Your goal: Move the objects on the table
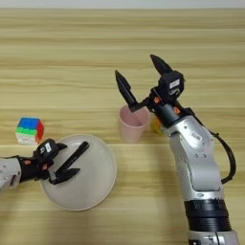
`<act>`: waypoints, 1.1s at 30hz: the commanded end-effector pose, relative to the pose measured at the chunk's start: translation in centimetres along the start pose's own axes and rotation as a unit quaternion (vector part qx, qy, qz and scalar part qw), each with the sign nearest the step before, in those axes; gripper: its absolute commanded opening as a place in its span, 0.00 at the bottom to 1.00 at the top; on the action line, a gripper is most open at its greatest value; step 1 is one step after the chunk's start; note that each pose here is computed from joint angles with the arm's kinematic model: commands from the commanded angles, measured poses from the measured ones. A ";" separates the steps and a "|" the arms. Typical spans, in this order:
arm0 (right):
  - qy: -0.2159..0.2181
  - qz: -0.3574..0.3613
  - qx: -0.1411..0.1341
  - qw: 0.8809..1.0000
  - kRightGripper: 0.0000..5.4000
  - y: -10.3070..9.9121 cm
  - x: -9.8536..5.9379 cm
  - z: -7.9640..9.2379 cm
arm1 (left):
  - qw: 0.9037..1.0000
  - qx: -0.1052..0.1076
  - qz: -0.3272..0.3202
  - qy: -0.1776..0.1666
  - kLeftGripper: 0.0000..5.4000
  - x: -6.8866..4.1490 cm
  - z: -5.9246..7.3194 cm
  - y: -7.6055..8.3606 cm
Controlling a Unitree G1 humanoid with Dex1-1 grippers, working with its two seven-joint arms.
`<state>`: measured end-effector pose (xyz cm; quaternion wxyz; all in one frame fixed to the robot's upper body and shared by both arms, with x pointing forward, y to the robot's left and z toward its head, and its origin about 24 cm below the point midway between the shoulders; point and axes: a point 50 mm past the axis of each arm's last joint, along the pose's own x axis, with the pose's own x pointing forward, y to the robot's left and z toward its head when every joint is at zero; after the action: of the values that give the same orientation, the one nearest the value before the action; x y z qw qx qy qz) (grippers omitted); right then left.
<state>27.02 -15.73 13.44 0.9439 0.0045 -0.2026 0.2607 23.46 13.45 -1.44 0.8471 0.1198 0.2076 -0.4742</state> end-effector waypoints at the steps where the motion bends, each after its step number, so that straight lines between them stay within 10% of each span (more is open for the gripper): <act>1: -0.010 0.004 -0.004 1.000 1.00 0.1 0.5 0.5 | 1.000 0.008 -0.004 0.005 0.73 0.2 0.1 0.2; 33: -0.019 0.006 -0.011 1.000 1.00 0.7 0.4 1.0 | 0.997 -0.003 -0.022 0.067 0.16 1.0 -1.3 1.3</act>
<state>26.73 -15.28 14.19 0.9398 0.0034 -0.2193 0.2619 24.56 13.86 -2.84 0.8249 0.1344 0.2589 -0.4842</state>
